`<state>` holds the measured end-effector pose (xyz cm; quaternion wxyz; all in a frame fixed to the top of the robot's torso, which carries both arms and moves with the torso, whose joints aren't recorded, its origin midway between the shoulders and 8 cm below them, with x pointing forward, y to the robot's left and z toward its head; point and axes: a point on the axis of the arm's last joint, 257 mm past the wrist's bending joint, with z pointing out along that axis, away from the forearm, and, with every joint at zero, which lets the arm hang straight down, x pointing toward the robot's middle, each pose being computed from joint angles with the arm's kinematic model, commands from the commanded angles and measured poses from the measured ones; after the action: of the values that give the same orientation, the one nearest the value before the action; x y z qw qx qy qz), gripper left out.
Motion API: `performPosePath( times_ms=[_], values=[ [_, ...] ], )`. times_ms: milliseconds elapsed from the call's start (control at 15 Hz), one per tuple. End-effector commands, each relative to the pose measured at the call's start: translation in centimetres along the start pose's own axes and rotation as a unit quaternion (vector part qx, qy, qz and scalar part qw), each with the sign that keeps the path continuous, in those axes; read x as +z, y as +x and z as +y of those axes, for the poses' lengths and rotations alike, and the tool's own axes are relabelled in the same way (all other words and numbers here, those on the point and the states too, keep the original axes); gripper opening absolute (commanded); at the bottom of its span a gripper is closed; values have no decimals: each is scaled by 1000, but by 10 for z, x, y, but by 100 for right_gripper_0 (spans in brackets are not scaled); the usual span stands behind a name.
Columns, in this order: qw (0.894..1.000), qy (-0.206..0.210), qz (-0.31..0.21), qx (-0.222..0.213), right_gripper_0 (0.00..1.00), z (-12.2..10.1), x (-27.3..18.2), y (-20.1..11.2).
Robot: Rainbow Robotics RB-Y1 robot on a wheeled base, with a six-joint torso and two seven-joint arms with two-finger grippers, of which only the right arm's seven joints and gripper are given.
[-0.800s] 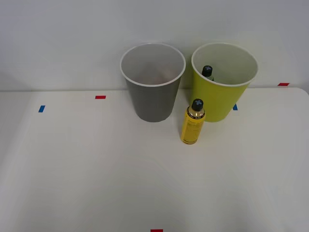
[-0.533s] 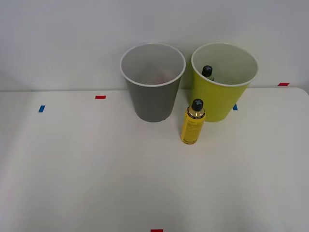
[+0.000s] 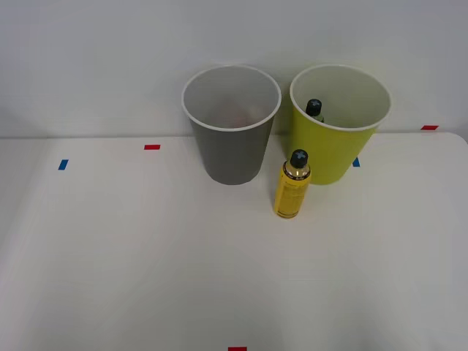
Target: Put cans in the gray bin, plastic bottles in the light green bin
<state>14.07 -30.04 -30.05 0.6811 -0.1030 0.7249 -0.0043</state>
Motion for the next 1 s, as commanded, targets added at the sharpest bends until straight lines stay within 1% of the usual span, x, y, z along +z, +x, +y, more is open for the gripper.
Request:
performPosePath(
  times_ms=[67, 1000],
  values=[
    [1000, 0, 0, 0, 100, 0, 0, 0],
    [1000, 0, 0, 0, 100, 0, 0, 0]
  ],
)
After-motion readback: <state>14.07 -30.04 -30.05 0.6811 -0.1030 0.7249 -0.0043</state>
